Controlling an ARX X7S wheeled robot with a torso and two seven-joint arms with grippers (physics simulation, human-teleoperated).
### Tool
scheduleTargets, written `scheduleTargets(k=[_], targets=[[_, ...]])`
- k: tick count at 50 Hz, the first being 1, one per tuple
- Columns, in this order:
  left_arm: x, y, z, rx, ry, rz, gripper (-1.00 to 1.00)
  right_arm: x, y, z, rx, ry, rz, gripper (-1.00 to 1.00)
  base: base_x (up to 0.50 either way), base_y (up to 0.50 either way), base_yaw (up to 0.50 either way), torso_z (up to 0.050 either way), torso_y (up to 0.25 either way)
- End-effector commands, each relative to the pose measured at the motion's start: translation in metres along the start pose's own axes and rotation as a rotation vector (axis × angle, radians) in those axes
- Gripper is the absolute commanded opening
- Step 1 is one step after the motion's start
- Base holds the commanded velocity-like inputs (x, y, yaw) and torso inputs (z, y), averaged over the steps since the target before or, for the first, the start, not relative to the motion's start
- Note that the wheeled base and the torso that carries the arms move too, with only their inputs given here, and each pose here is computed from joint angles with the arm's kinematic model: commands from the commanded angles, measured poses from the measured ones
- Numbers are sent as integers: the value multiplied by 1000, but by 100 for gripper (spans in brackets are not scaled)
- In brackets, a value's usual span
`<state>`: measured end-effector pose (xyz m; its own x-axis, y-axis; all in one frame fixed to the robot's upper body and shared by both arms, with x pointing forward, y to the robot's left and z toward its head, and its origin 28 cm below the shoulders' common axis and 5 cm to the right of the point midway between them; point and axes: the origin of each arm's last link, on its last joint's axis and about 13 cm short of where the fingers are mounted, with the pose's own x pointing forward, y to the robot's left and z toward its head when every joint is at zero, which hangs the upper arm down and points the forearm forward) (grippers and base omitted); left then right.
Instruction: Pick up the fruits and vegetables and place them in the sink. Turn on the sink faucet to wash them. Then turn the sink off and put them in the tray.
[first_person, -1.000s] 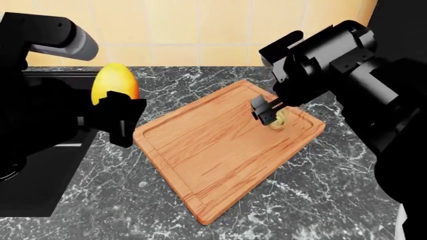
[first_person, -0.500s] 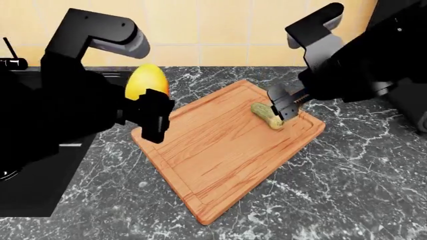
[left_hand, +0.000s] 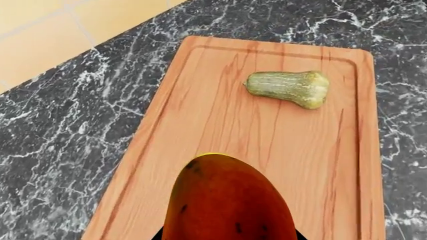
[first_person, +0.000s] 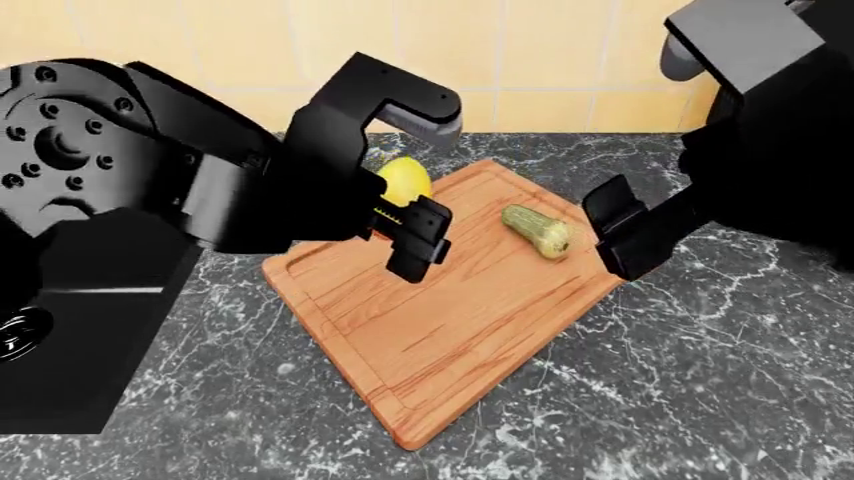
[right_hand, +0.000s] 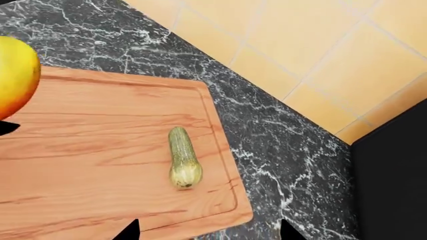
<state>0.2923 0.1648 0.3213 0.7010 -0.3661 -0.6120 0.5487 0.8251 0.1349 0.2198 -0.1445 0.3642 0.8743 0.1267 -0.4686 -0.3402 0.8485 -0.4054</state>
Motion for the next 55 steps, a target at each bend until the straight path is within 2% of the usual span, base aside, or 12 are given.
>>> scheduleTargets(k=[1, 8, 26, 55], targets=[[30, -12, 9, 76, 90, 7, -100, -24, 4, -8, -22, -53, -5, 100, 0, 0, 0, 0, 0], [44, -15, 6, 101, 140, 0, -100, -26, 4, -10, -23, -54, -4, 100, 0, 0, 0, 0, 1], [62, -20, 9, 135, 186, -27, -100, -24, 4, -15, -16, -53, -7, 100, 0, 0, 0, 1, 1], [80, -21, 3, 141, 230, -33, -100, -23, 3, -17, -22, -53, -20, 100, 0, 0, 0, 0, 0]])
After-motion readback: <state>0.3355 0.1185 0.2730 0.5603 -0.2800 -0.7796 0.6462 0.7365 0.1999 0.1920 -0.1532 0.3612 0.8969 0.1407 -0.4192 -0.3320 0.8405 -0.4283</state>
